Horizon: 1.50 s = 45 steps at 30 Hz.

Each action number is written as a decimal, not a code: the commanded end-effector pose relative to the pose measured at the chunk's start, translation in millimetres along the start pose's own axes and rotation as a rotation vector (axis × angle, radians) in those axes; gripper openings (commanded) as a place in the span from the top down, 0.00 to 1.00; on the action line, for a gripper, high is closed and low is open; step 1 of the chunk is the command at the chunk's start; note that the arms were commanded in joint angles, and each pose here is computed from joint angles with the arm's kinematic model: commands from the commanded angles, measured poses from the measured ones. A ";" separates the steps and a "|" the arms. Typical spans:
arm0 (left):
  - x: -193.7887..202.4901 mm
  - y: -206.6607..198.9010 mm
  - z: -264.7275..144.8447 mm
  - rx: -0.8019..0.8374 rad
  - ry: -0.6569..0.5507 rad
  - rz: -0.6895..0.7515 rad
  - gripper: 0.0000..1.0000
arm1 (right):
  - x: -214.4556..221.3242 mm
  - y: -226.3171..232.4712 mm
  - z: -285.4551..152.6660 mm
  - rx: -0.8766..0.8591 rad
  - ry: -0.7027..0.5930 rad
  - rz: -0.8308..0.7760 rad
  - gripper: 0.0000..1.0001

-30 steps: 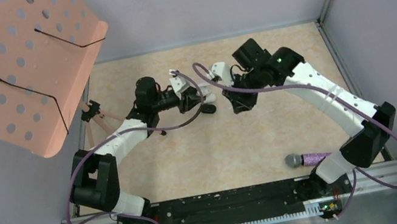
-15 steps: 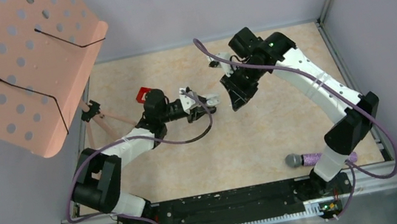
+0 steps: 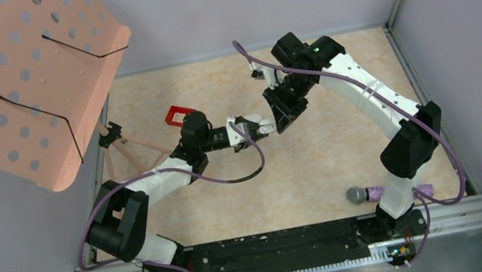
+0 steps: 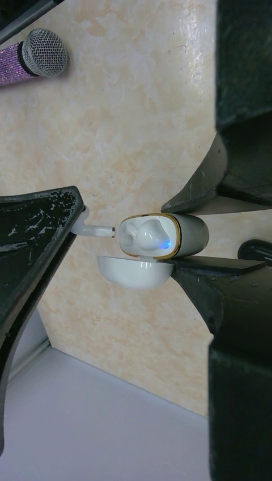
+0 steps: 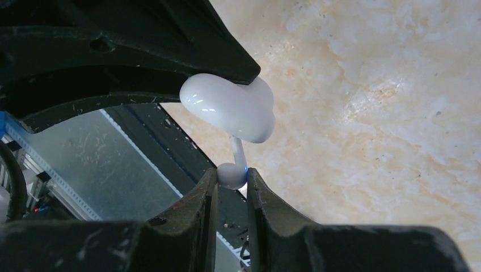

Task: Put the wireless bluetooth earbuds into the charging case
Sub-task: Place the earbud in the charging case.

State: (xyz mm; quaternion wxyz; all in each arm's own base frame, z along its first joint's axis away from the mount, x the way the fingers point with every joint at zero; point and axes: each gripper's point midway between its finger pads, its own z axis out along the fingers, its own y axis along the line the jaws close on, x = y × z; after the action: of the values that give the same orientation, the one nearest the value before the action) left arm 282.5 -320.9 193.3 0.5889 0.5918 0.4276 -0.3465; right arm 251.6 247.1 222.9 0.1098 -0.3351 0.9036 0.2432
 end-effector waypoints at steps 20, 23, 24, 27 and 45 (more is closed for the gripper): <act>-37.8 -3.1 2.3 0.043 -0.104 0.070 1.00 | -11.2 -13.2 8.5 0.011 -0.019 0.068 1.00; -36.8 -3.6 2.7 0.046 -0.103 0.066 1.00 | -9.5 -13.5 10.9 0.005 -0.007 0.071 1.00; -36.8 -4.2 3.4 0.048 -0.104 0.067 1.00 | -9.1 -13.1 11.4 0.002 -0.005 0.071 1.00; -36.0 -2.9 3.7 0.044 -0.102 0.069 1.00 | -9.1 -13.1 11.7 0.000 -0.003 0.071 1.00; -24.2 2.9 6.9 0.007 -0.044 0.116 1.00 | 0.3 -9.9 10.6 -0.011 0.021 0.084 1.00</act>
State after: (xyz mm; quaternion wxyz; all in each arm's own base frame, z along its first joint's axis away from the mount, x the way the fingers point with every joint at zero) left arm 273.7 -326.3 192.5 0.5838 0.6031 0.4171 -0.3485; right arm 258.0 246.3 211.2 0.0917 -0.3081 0.9150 0.2439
